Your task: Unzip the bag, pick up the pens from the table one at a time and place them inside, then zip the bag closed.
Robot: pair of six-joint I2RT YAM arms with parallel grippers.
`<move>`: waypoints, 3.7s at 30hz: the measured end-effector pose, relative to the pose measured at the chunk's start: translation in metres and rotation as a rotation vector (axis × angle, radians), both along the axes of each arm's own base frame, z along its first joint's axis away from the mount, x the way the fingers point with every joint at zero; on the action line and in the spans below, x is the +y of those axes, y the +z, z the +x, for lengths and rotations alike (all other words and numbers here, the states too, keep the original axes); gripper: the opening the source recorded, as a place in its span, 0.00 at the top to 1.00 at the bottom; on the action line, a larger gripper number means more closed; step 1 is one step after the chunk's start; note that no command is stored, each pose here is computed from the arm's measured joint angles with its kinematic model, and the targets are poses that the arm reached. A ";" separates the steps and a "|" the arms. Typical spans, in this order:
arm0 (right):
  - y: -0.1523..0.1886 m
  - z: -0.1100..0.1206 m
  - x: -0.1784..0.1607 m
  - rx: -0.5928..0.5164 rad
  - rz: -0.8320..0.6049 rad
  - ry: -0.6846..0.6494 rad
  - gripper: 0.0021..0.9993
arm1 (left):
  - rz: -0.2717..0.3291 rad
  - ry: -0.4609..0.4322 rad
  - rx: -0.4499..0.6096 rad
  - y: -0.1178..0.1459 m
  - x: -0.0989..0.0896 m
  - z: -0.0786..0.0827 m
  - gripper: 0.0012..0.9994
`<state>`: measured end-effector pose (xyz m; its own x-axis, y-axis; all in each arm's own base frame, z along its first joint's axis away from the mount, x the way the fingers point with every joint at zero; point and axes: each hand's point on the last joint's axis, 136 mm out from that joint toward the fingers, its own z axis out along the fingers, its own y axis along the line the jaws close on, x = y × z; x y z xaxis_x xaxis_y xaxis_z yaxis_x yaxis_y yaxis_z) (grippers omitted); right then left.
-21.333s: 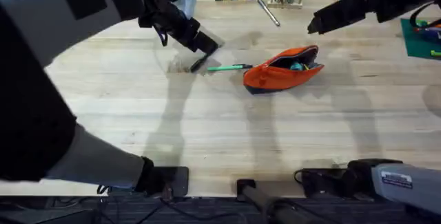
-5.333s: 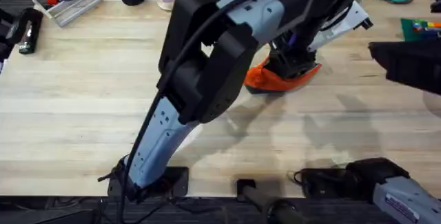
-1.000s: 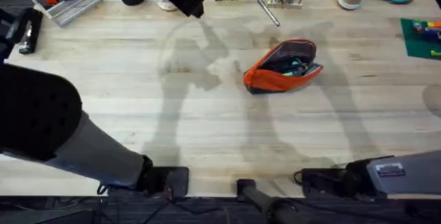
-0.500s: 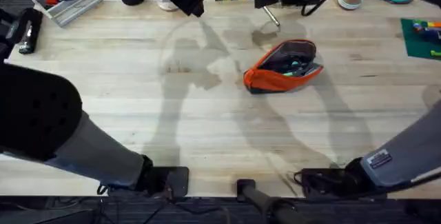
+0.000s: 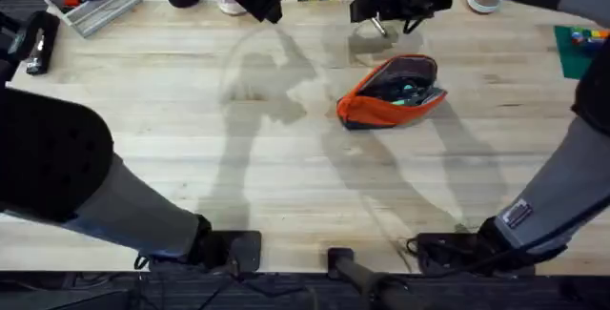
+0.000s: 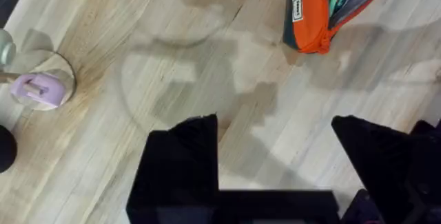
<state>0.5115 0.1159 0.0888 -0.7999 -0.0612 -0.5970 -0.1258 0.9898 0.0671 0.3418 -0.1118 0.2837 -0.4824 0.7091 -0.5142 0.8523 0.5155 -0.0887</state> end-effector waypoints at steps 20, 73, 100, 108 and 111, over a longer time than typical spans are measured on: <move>-0.028 0.009 0.012 -0.021 -0.058 -0.102 0.00 | 0.000 0.000 0.000 0.000 0.000 0.000 0.00; -0.049 0.024 -0.002 -0.055 -0.088 -0.191 0.84 | 0.011 0.003 -0.001 -0.001 0.002 0.000 0.00; -0.046 0.025 -0.002 -0.059 -0.121 -0.149 0.97 | 0.011 0.003 -0.001 -0.001 0.002 0.000 0.00; -0.045 0.021 -0.001 -0.046 -0.145 -0.107 0.97 | 0.011 0.003 -0.001 -0.001 0.002 0.000 0.00; -0.044 0.020 0.000 -0.042 -0.144 -0.100 0.97 | 0.011 0.003 -0.001 -0.001 0.002 0.000 0.00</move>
